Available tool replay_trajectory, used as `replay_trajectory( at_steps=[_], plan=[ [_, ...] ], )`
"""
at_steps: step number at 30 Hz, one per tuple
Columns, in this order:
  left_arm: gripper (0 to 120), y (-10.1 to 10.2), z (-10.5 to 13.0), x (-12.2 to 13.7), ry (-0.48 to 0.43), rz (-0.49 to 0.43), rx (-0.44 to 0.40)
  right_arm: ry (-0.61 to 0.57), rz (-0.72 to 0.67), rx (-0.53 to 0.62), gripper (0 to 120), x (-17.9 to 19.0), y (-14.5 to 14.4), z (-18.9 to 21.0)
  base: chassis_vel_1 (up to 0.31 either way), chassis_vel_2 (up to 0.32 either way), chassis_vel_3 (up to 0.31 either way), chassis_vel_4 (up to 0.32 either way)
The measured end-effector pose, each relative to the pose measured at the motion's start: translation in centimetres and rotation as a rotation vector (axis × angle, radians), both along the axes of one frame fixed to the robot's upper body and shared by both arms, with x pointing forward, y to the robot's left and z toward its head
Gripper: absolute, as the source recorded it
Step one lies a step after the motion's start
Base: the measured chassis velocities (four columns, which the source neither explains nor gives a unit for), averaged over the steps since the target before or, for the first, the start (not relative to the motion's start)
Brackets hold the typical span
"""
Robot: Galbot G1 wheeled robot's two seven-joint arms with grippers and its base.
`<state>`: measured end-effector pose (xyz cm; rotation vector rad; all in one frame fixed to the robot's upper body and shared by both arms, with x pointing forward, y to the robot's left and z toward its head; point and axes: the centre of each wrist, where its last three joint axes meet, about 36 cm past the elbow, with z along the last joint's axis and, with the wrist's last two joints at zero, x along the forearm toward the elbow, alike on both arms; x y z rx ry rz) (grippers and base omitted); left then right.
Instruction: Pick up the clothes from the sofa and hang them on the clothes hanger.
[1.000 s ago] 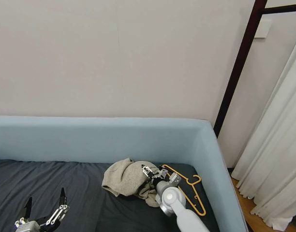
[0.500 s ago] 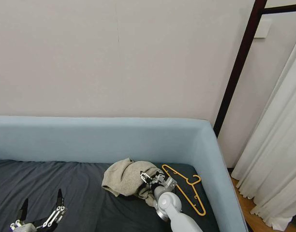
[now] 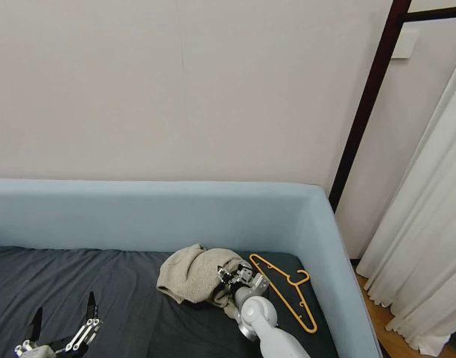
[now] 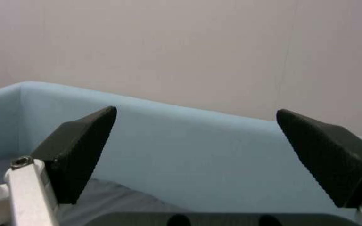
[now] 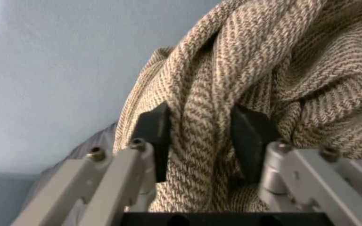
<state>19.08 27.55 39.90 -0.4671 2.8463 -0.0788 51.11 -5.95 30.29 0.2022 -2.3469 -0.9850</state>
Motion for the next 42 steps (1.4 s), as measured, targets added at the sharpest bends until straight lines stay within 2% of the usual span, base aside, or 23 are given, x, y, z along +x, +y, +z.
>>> replay_trajectory(
  at_steps=[2, 3, 7, 9, 12, 17, 18, 20, 23, 26, 30, 33, 42],
  plan=[
    [100, 0.0, 0.0, 0.0, 0.000, -0.001, 0.001, -0.012, -0.008, 0.008, 24, -0.3, 0.0, 0.2, 0.000, 0.000, 0.000, 0.000],
    [100, 0.0, 0.0, 0.0, 0.000, -0.001, 0.001, -0.012, -0.008, 0.008, 24, -0.3, 0.0, 0.2, 0.000, 0.000, 0.000, 0.000],
    [100, 0.1, 0.0, 0.0, -0.004, -0.004, 0.005, -0.064, -0.026, 0.056, 4, -0.6, -0.1, 1.7, 0.000, 0.000, 0.000, 0.000],
    [100, 0.1, 0.0, 0.1, -0.006, -0.005, 0.005, -0.086, -0.032, 0.078, 3, -0.7, -0.2, 2.5, 0.000, 0.000, 0.000, 0.000],
    [100, 0.2, -0.1, 0.2, -0.009, -0.004, 0.004, -0.134, -0.048, 0.122, 3, -0.7, -0.7, 4.1, 0.000, 0.000, 0.000, 0.000],
    [100, 0.5, -0.3, 0.4, -0.020, -0.004, -0.002, -0.328, -0.070, 0.248, 3, -0.3, -3.4, 11.3, 0.000, 0.000, 0.000, 0.000],
    [100, 0.5, -0.3, 0.4, -0.020, -0.004, -0.002, -0.328, -0.070, 0.248, 3, -0.3, -3.4, 11.3, 0.000, 0.000, 0.000, 0.000],
    [100, 0.6, -0.4, 0.6, -0.025, -0.004, -0.005, -0.412, -0.061, 0.287, 3, -0.4, -4.7, 14.4, 0.000, 0.000, 0.000, 0.000],
    [100, 0.6, -0.4, 0.7, -0.027, -0.006, -0.006, -0.466, -0.048, 0.305, 3, -0.6, -5.5, 16.4, 0.000, 0.000, 0.000, 0.000],
    [100, 0.5, -0.5, 0.9, -0.033, -0.011, -0.011, -0.562, -0.008, 0.327, 3, -1.2, -6.6, 19.9, 0.000, 0.000, 0.000, 0.000],
    [100, 0.3, -0.6, 1.2, -0.040, -0.017, -0.017, -0.645, 0.031, 0.330, 3, -1.4, -6.9, 22.8, 0.000, 0.000, 0.000, 0.000],
    [100, 0.4, -0.8, 1.5, -0.042, -0.018, -0.020, -0.726, 0.073, 0.339, 3, -1.7, -6.9, 26.6, 0.000, 0.000, 0.000, 0.000],
    [100, 1.2, -0.8, 1.8, -0.047, -0.010, -0.018, -0.785, 0.124, 0.361, 3, -3.1, -5.9, 30.5, 0.000, 0.000, 0.000, 0.000]
  ],
)
